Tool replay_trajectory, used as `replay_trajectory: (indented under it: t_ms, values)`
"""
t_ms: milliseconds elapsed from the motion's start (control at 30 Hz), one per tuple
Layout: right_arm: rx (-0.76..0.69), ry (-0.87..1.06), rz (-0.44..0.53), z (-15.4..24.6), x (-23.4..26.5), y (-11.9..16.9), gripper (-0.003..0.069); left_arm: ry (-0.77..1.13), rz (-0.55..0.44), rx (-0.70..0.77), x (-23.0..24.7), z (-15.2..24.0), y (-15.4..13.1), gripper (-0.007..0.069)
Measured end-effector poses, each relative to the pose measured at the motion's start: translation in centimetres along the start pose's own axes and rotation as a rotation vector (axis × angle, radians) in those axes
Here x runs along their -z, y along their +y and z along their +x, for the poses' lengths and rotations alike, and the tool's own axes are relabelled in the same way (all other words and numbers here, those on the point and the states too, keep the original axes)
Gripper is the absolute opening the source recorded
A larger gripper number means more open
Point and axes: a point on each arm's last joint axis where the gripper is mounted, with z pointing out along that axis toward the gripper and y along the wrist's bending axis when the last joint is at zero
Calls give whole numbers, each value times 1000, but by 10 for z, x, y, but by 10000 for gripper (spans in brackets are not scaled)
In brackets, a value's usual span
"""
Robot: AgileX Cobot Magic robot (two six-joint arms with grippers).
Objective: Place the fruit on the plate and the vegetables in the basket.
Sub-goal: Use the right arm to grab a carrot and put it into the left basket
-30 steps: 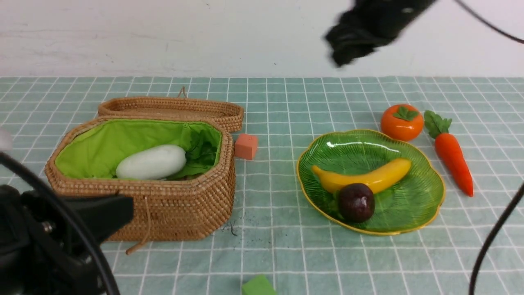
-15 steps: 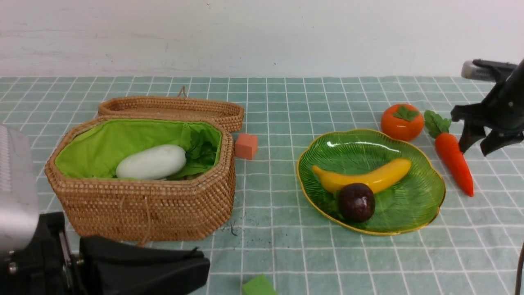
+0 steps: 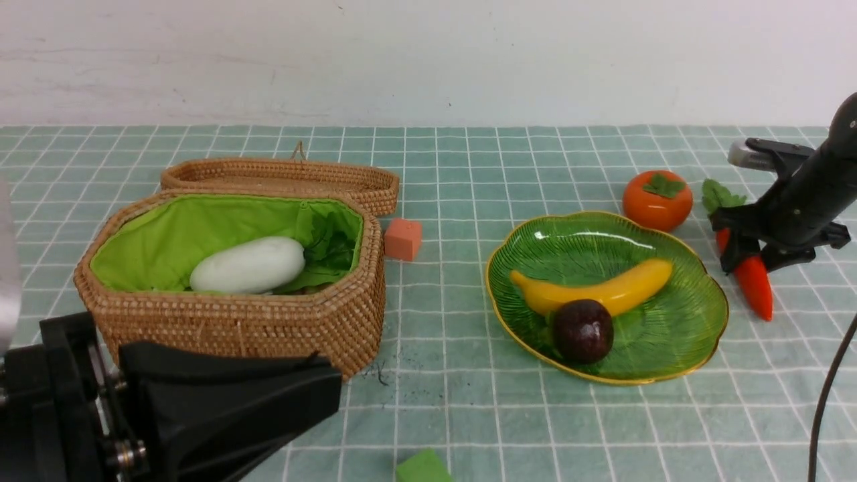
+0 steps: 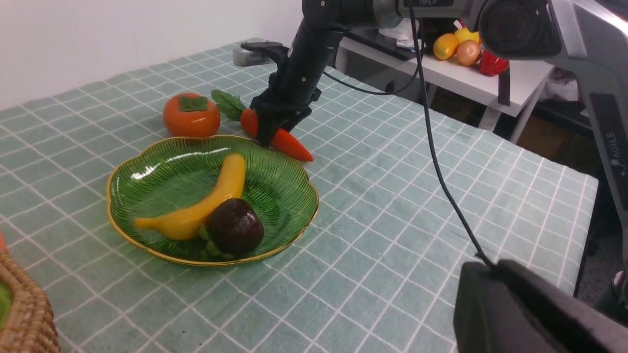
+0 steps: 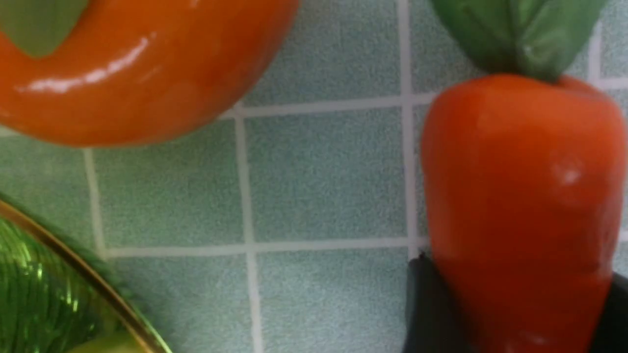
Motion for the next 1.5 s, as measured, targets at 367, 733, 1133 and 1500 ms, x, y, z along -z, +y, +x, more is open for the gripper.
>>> replay_trajectory:
  t_ms: [367,733,1133,1500]
  values:
    - [0,43,-93,0,59,21,296,-2,-35,-30,0,0,5,-13]
    - [686,-341,-465,25,217,205,296,28,-285,43,8,1,40,-13]
    - [1069,-684,-660,80,216,367,296,121,-349,94,13,10,50,-13]
    - [1056,-747,-627,100,111,432,296,119,-381,107,16,10,51,-13]
